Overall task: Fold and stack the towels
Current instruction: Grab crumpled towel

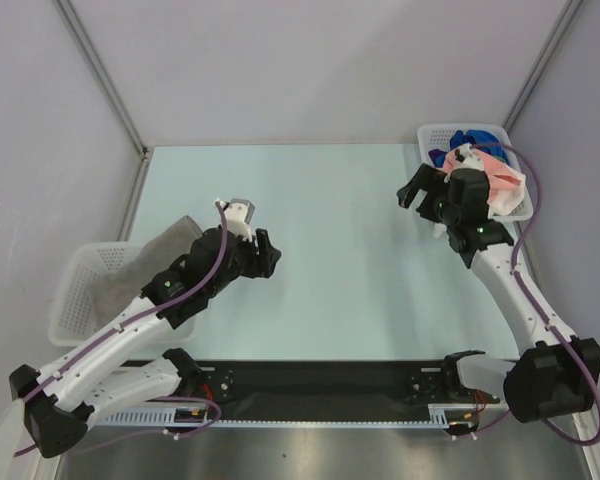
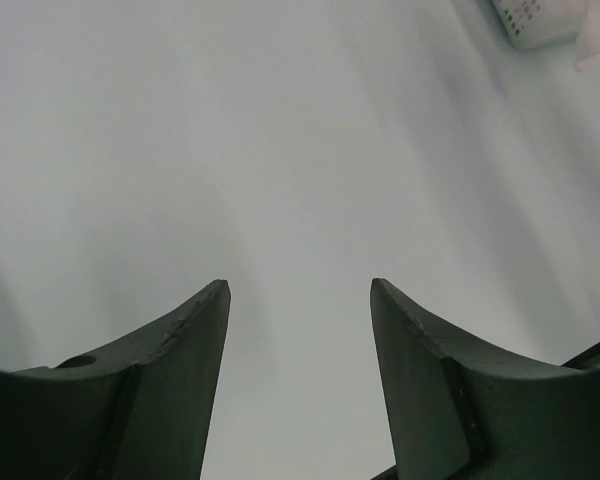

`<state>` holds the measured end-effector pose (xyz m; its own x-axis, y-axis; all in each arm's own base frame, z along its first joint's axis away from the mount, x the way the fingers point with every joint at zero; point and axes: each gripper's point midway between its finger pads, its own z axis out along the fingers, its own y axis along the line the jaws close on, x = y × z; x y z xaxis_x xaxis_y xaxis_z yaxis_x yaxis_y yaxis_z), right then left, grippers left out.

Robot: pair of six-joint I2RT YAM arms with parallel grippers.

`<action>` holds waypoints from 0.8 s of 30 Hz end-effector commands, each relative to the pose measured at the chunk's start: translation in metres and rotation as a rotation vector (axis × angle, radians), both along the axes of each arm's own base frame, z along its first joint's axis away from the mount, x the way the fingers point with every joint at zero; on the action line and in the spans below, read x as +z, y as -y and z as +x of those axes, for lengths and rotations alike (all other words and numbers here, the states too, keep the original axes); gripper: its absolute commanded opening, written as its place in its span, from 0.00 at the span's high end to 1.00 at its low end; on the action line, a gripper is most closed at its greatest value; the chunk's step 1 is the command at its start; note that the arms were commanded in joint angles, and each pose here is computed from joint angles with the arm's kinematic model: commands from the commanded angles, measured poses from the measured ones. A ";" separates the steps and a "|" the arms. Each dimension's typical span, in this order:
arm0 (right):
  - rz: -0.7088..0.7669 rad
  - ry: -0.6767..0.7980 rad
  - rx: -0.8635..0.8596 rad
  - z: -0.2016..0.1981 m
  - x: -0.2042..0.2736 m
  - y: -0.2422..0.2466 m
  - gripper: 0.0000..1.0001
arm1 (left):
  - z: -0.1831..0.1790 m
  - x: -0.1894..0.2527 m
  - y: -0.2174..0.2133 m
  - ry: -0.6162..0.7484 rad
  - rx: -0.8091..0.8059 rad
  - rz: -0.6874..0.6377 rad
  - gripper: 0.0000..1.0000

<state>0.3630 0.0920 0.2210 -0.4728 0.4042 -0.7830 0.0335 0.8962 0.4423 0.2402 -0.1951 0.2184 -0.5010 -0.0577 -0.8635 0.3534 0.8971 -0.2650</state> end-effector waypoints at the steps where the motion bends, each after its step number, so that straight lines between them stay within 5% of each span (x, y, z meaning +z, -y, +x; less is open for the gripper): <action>1: -0.042 0.058 -0.138 0.035 0.038 0.033 0.00 | -0.002 0.013 0.012 0.029 -0.036 -0.074 0.36; 6: -0.085 0.097 -0.418 0.102 0.076 0.110 0.00 | -0.003 0.012 0.014 0.023 -0.046 -0.073 0.36; 11: -0.164 -0.004 -0.595 0.152 0.051 0.166 0.03 | -0.007 0.012 0.013 0.015 -0.057 -0.075 0.36; 24: -0.328 -0.155 -0.558 0.125 -0.009 0.168 0.22 | -0.010 0.003 0.021 -0.004 -0.098 -0.078 0.36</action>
<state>0.5054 -0.0723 0.2006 -0.3837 0.4190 -0.8229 0.5660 0.8109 0.1490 0.2316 -0.2063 0.2180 -0.5146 -0.0567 -0.8555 0.4106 0.8596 -0.3040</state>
